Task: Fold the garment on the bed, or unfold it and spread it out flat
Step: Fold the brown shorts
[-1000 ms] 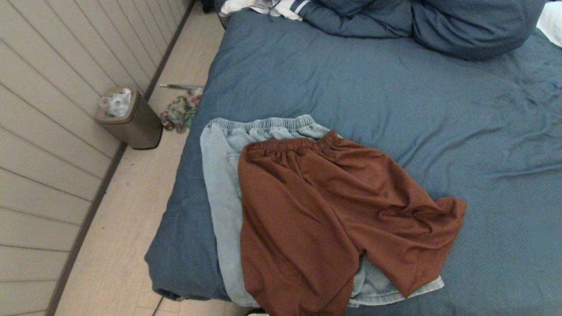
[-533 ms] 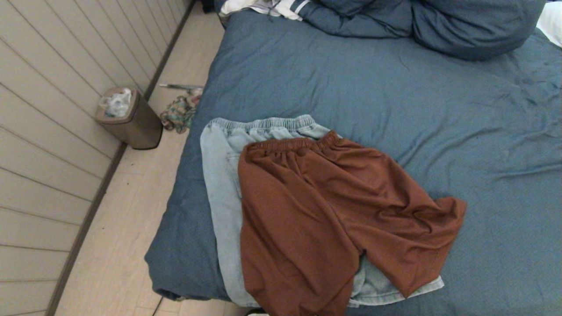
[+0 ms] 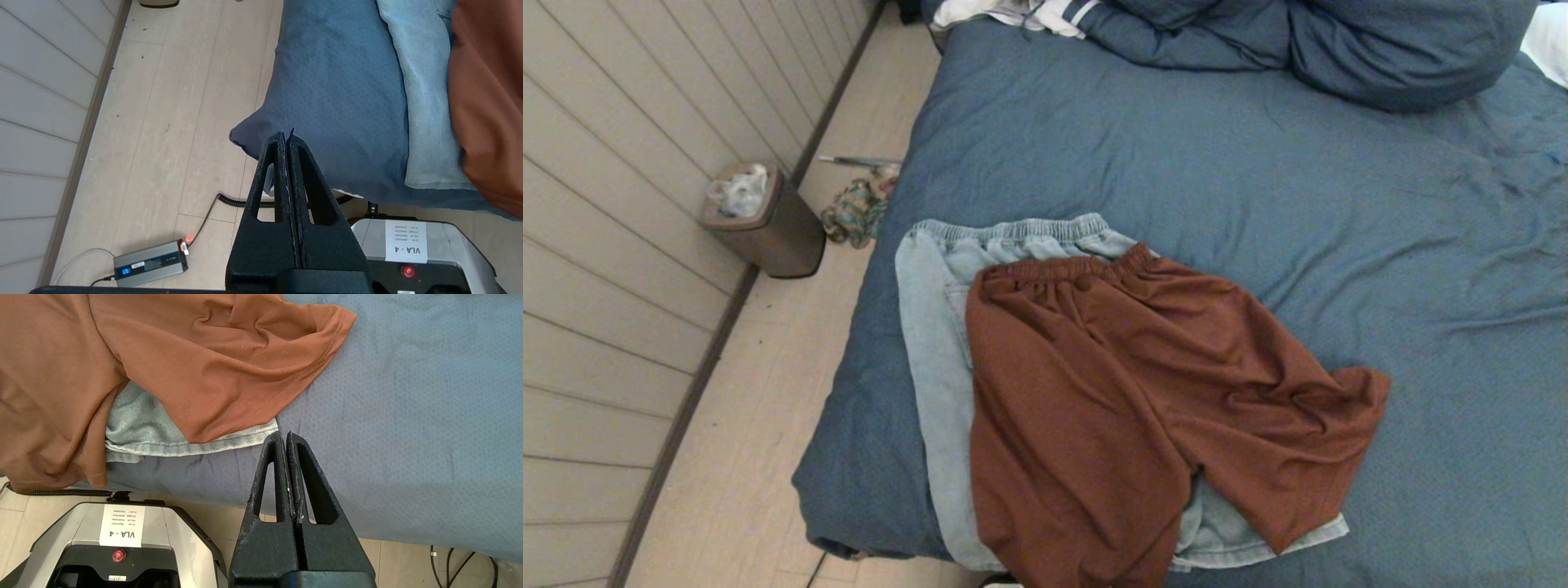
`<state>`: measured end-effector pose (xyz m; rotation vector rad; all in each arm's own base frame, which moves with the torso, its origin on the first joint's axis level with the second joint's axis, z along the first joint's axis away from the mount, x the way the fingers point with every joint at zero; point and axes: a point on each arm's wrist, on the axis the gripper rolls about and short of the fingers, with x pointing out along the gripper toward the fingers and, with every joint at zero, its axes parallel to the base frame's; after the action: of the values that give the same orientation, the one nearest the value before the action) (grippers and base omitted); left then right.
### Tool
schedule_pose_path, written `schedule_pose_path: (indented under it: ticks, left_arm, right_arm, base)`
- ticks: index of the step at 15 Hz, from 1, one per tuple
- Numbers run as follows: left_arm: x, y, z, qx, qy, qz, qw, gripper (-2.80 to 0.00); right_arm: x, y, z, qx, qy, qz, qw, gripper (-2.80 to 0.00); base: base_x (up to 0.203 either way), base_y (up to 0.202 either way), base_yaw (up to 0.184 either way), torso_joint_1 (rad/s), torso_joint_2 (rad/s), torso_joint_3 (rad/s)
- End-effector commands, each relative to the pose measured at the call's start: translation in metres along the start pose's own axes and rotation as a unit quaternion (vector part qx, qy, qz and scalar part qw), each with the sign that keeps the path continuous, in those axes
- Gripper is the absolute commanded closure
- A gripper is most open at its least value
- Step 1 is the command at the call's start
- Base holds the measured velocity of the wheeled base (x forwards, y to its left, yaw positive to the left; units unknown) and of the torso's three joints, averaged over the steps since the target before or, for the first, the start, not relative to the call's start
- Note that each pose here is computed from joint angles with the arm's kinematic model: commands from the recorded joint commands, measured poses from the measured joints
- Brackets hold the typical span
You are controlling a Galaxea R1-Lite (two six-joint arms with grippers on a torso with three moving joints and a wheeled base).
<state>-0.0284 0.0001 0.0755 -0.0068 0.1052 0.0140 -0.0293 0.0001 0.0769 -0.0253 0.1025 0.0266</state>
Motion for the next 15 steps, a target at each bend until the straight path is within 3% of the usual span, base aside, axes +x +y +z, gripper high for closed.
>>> schedule_pose_path:
  ticks: [1,15]
  left_arm:
    - [0.0001,0.0,0.0001,0.0,0.001,0.0,1.0,0.0]
    - [0.0001,0.0,0.0001,0.0,0.001,0.0,1.0,0.0]
  right_arm:
    - [-0.0005,0.0,-0.0004,0.0,-0.003,0.0,1.0,0.0]
    - [-0.0005,0.0,-0.0004,0.0,-0.003,0.0,1.0,0.0]
  base:
    - [0.0,0.0,0.0,0.0,0.0,0.0]
    - [0.0,0.0,0.0,0.0,0.0,0.0]
